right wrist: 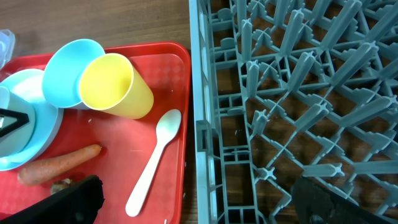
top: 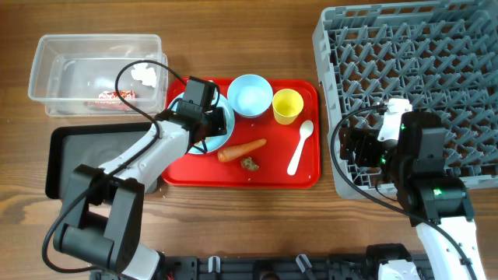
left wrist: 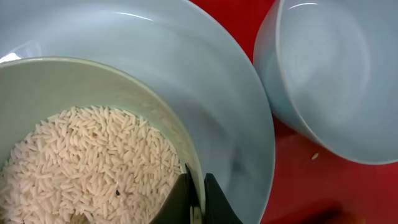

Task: Sort waste into correct bins and load items into the dishwasher rack
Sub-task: 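Tip the teal bowl over the black tray to pour out the rice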

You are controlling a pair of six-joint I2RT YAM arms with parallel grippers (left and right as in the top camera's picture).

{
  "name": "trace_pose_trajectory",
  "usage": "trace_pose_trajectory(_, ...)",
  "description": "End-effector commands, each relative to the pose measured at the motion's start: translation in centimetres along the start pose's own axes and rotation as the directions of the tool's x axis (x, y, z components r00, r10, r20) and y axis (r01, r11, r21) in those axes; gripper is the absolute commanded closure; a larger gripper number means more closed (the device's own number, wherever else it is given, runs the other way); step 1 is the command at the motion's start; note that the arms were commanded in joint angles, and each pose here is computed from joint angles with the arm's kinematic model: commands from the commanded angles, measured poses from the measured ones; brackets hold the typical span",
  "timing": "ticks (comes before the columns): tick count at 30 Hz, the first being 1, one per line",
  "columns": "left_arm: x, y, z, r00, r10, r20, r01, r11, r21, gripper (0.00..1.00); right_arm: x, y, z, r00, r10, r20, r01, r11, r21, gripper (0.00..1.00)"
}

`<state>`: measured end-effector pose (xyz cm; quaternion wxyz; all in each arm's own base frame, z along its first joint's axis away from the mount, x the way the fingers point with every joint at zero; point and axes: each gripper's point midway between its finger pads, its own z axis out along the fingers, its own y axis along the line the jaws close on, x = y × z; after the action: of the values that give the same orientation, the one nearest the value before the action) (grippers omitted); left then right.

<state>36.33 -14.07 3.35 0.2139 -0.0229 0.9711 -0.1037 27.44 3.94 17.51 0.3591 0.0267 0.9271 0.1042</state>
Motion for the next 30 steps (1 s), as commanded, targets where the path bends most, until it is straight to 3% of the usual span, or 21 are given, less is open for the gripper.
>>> trace_pose_trajectory(1,1.3,-0.3,0.2,0.999,-0.005,-0.054,0.006,1.0,0.021,0.96,-1.0,0.0,-0.5,1.0,-0.015,0.023,0.015,1.0,0.007,0.0)
trace_pose_trajectory(23,0.7,0.5,-8.0,1.0,-0.007,-0.018,0.007,0.999,-0.038,0.96,-0.9,0.0,-0.5,1.0,-0.015,0.02,0.015,1.0,0.007,0.0)
trace_pose_trajectory(30,0.0,3.9,-11.3,0.994,-0.104,0.026,0.105,0.992,-0.066,0.96,-0.9,0.0,-0.5,1.0,-0.015,0.019,0.015,1.0,0.008,0.0)
